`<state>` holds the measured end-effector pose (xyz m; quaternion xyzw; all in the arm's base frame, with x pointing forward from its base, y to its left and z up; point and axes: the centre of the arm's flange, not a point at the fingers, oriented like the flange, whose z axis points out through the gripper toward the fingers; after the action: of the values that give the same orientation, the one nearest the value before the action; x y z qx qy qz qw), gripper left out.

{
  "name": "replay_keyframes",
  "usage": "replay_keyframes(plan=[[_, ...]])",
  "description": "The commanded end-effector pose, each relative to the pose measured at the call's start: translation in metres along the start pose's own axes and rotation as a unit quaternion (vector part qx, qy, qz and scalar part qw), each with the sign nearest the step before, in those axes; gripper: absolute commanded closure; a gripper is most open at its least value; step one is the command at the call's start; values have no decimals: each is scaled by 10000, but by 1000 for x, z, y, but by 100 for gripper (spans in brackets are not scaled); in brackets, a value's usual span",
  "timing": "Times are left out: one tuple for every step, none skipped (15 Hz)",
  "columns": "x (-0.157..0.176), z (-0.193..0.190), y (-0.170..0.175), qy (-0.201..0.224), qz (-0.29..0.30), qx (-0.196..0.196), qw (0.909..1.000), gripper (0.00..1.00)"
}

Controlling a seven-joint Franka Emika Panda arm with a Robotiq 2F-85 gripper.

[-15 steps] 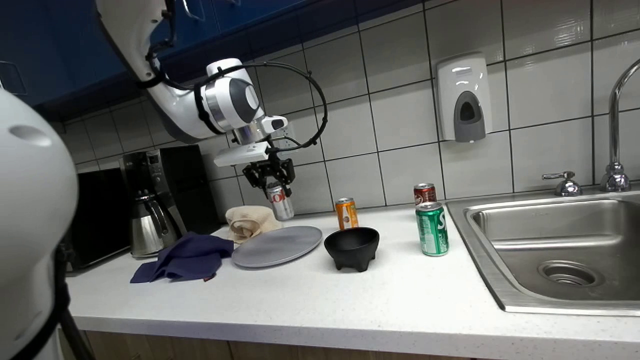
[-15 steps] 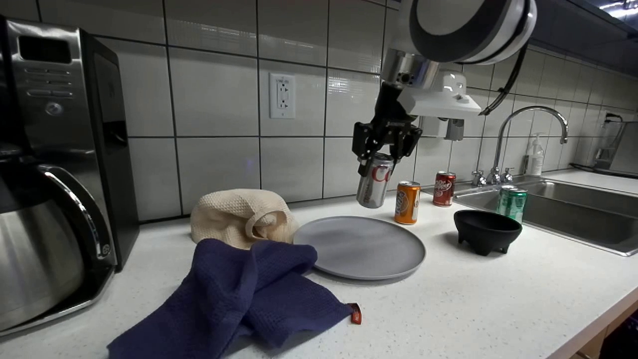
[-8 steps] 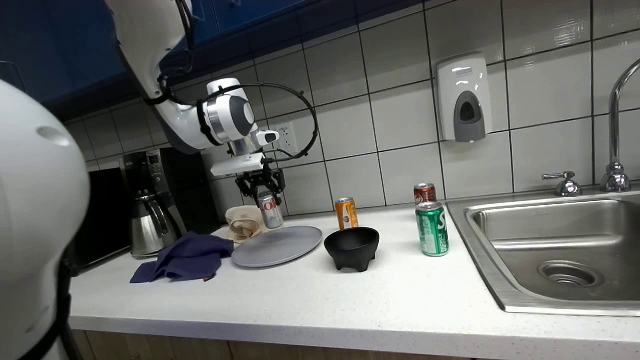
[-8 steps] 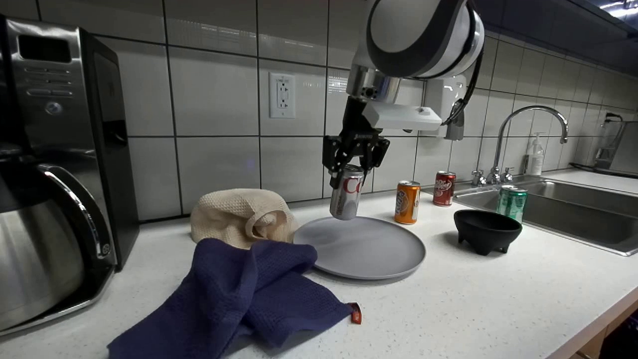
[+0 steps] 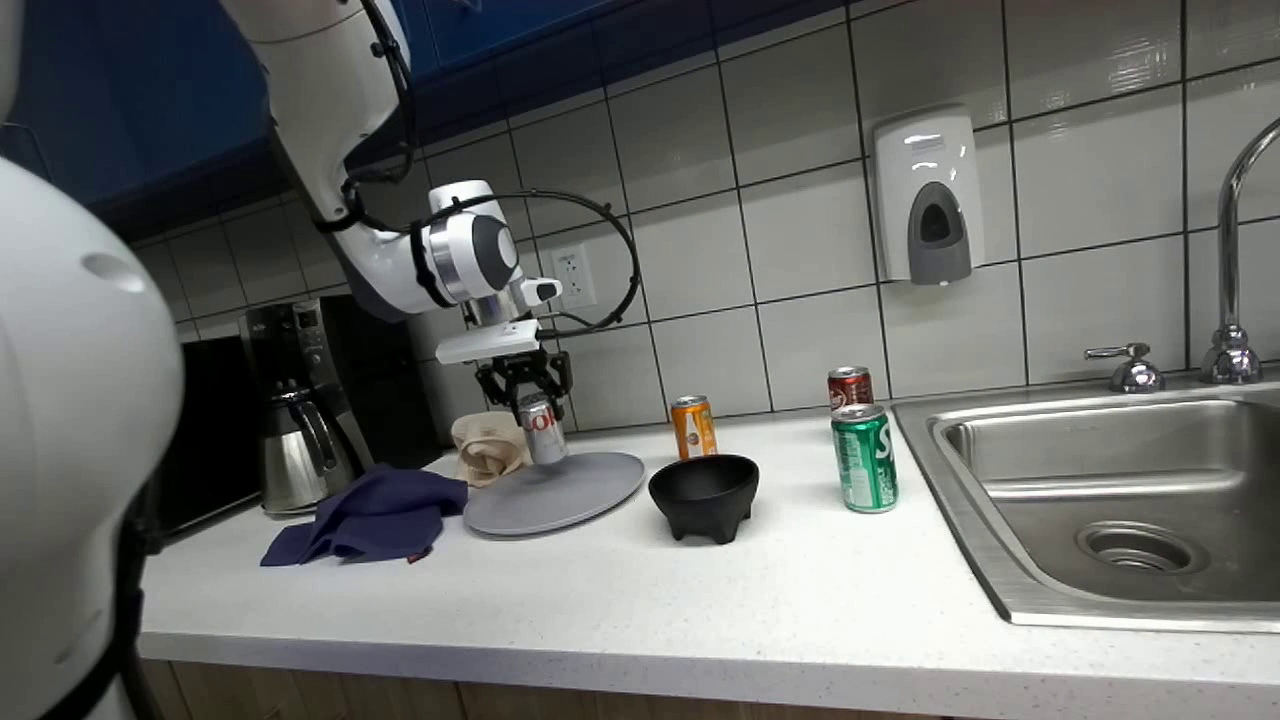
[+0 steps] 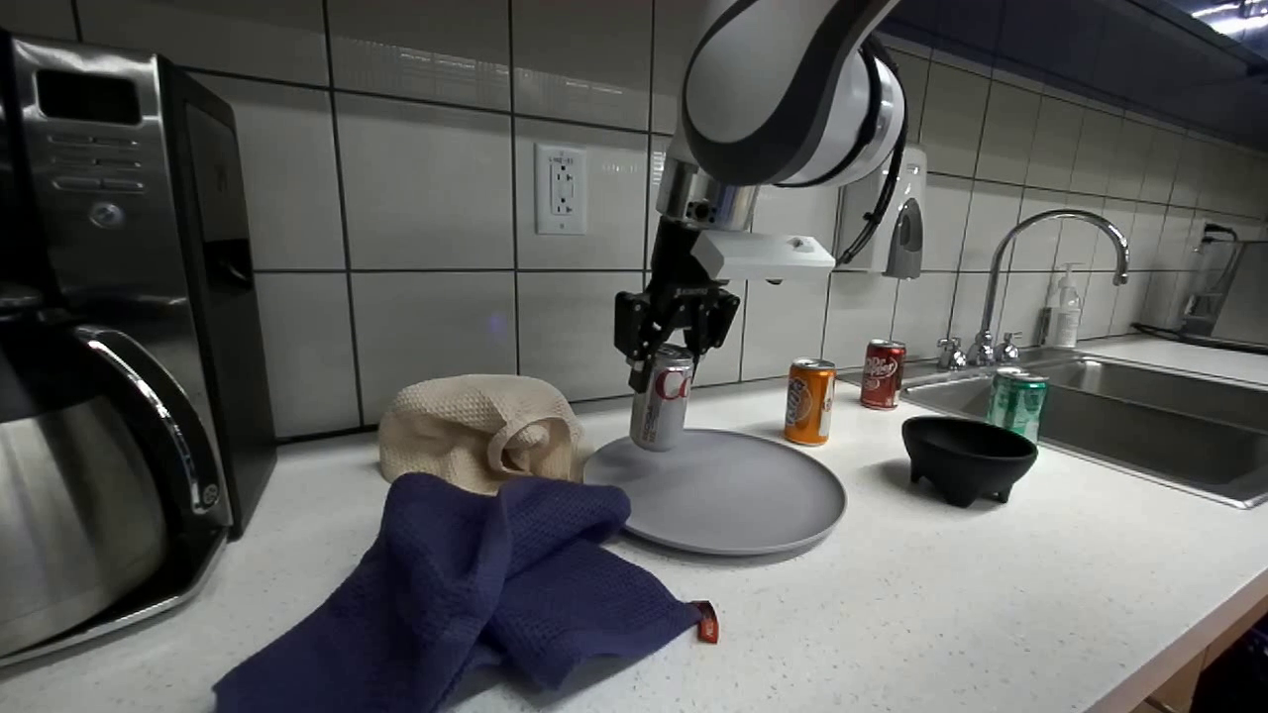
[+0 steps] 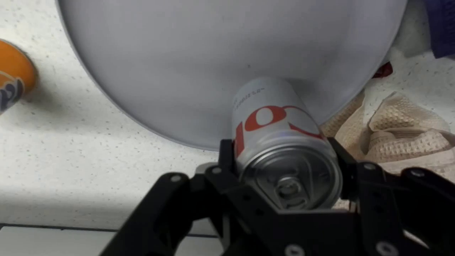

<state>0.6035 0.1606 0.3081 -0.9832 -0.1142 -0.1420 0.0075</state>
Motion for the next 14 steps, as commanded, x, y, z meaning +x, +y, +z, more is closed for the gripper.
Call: replay_keyframes(plan=[[24, 5, -4, -85, -248, 117, 9996, 62], [28, 7, -9, -101, -281, 138, 9995, 62], [30, 10, -11, -118, -307, 154, 9993, 62], [31, 13, -12, -143, -324, 172, 9992, 62], [32, 15, -13, -173, -337, 184, 9991, 62], [32, 18, -14, -196, -345, 198, 9990, 62], [33, 20, -14, -226, -340, 203, 9990, 62], [32, 22, -13, -263, -328, 207, 9989, 62], [31, 23, -12, -296, -308, 200, 9989, 62], [29, 25, -9, -348, -286, 184, 9988, 62], [27, 26, -7, -401, -268, 184, 9987, 62], [26, 27, -6, -446, -252, 168, 9985, 62], [25, 27, -5, -476, -248, 166, 9984, 62], [25, 28, -4, -505, -237, 165, 9983, 62]])
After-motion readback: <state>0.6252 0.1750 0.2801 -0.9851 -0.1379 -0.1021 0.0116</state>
